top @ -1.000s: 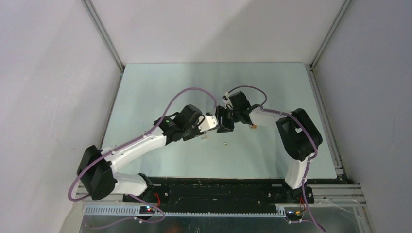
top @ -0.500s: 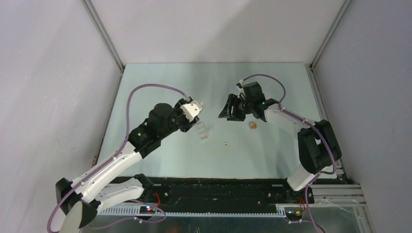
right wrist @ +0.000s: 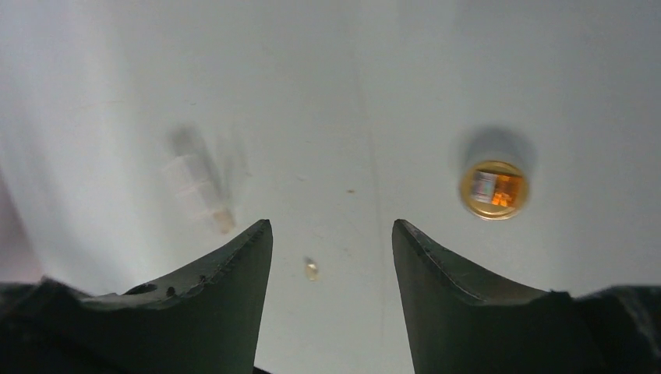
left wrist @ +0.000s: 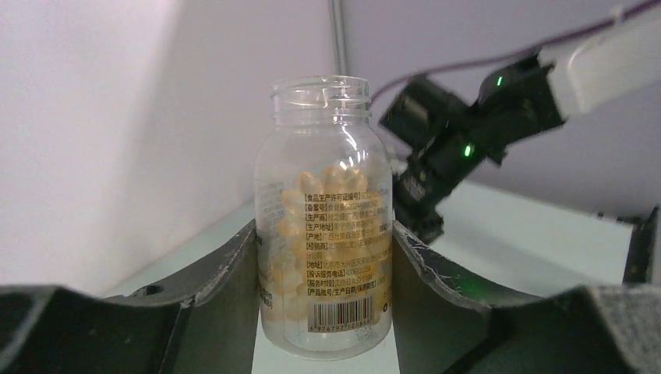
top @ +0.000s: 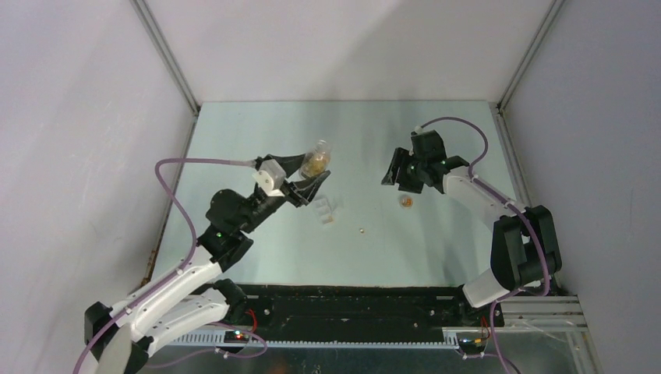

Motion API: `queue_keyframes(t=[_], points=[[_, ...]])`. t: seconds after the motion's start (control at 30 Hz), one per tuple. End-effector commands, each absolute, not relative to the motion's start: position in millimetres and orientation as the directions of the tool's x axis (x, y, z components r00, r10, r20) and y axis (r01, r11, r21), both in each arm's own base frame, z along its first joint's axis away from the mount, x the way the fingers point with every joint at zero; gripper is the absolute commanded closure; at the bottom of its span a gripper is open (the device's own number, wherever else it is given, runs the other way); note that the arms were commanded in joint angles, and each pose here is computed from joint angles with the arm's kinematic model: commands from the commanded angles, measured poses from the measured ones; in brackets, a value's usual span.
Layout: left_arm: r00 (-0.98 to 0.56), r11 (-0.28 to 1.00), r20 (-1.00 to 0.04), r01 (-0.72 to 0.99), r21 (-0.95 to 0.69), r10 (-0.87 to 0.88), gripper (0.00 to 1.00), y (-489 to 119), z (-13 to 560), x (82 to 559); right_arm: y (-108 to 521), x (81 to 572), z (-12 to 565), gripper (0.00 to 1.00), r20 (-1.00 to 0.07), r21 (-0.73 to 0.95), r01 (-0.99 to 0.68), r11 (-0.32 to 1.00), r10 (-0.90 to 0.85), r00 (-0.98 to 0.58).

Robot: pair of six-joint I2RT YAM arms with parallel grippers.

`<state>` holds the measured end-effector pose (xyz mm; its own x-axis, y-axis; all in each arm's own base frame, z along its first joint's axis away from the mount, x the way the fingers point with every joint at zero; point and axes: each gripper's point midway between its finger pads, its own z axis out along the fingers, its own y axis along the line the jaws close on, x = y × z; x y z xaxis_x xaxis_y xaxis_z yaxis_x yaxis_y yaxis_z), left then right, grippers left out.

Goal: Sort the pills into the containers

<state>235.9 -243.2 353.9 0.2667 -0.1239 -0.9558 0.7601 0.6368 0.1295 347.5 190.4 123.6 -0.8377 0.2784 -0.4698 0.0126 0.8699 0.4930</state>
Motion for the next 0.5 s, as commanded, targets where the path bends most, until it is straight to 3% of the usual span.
queue_keyframes(t=[0.0,0.27,0.47], points=[[0.385,0.632,-0.834,0.773,0.057,-0.395,1.0,-231,427,219,152,340,112,0.37,-0.5,0.336,0.102,0.936,0.269,-0.823],[0.392,0.657,-0.795,0.754,-0.011,-0.463,1.0,-222,432,224,104,336,94,0.25,-0.527,0.118,0.214,0.97,0.244,-0.814],[0.353,0.62,-0.806,0.784,-0.022,-0.475,1.0,-231,424,224,104,338,71,0.22,-0.477,0.083,0.168,0.982,0.188,-0.859]])
